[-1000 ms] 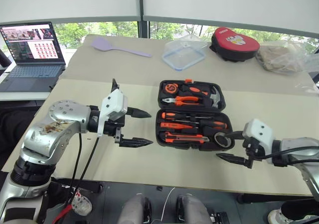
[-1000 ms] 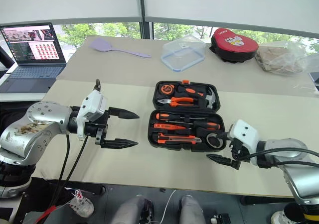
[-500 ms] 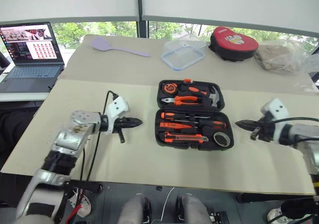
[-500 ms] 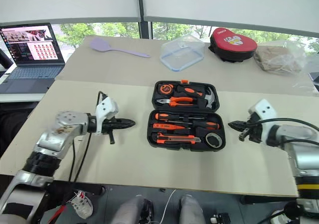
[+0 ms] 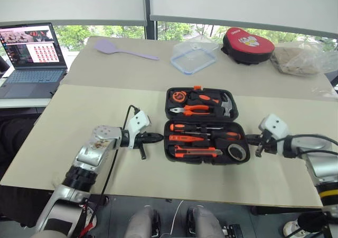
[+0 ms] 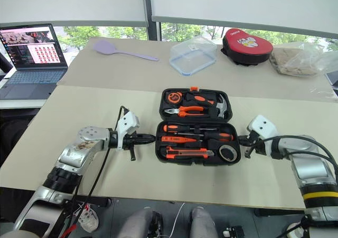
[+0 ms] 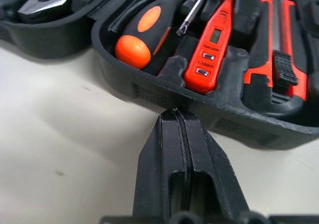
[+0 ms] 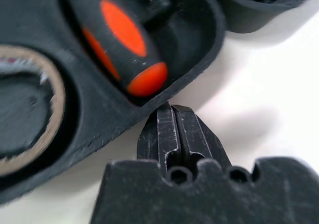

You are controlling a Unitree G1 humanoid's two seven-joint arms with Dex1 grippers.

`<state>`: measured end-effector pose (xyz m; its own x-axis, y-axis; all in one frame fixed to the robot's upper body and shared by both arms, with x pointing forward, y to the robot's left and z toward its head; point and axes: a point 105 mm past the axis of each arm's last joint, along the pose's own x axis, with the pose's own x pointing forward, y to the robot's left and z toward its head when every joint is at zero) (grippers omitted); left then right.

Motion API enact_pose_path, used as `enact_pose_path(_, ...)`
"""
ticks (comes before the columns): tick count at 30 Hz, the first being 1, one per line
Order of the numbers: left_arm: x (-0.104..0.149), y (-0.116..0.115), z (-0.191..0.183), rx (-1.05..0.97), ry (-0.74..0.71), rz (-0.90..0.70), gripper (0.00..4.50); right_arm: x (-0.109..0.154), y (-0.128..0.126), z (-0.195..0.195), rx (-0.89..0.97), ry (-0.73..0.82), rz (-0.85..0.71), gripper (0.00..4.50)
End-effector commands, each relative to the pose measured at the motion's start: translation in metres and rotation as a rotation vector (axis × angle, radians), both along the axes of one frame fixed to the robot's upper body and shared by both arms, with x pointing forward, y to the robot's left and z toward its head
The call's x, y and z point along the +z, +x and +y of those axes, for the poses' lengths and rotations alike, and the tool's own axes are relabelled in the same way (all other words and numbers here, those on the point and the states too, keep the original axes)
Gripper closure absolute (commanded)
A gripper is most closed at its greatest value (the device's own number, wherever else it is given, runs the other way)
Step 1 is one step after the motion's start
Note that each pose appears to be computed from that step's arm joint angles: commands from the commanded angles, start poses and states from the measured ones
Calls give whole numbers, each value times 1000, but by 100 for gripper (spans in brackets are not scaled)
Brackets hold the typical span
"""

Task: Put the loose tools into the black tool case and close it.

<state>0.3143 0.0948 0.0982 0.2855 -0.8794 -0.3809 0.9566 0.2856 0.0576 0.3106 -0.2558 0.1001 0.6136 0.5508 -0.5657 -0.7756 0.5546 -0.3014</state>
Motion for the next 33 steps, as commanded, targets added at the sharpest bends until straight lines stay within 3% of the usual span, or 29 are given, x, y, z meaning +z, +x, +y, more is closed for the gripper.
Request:
enact_pose_path(1, 2, -28, -16, -162, -18, 39, 448, 10, -17, 22, 163, -16, -34, 450)
enact_pose_path(8, -15, -59, 9, -251, 100, 83, 448, 0, -49, 18, 148, -23, 1, 450)
enact_pose_path(13, -20, -49, 21, -152, 114, 68, 448, -8, -51, -2, 48, -54, -1, 450)
enact_pose_path(20, -28, -31, 65, 7, 216, 45, 448, 2, -60, -28, -21, -79, 10, 450)
enact_pose_path(23, -15, -5, 85, 191, 160, 94, 448, 24, -36, -44, -172, 18, -30, 450)
enact_pose_path(26, 10, 22, 84, 321, 25, 113, 375, 49, -14, -34, -214, 158, -53, 367)
enact_pose_path(33, 48, 62, 46, 451, -228, 234, 102, 73, 29, 3, -258, 331, -25, 130)
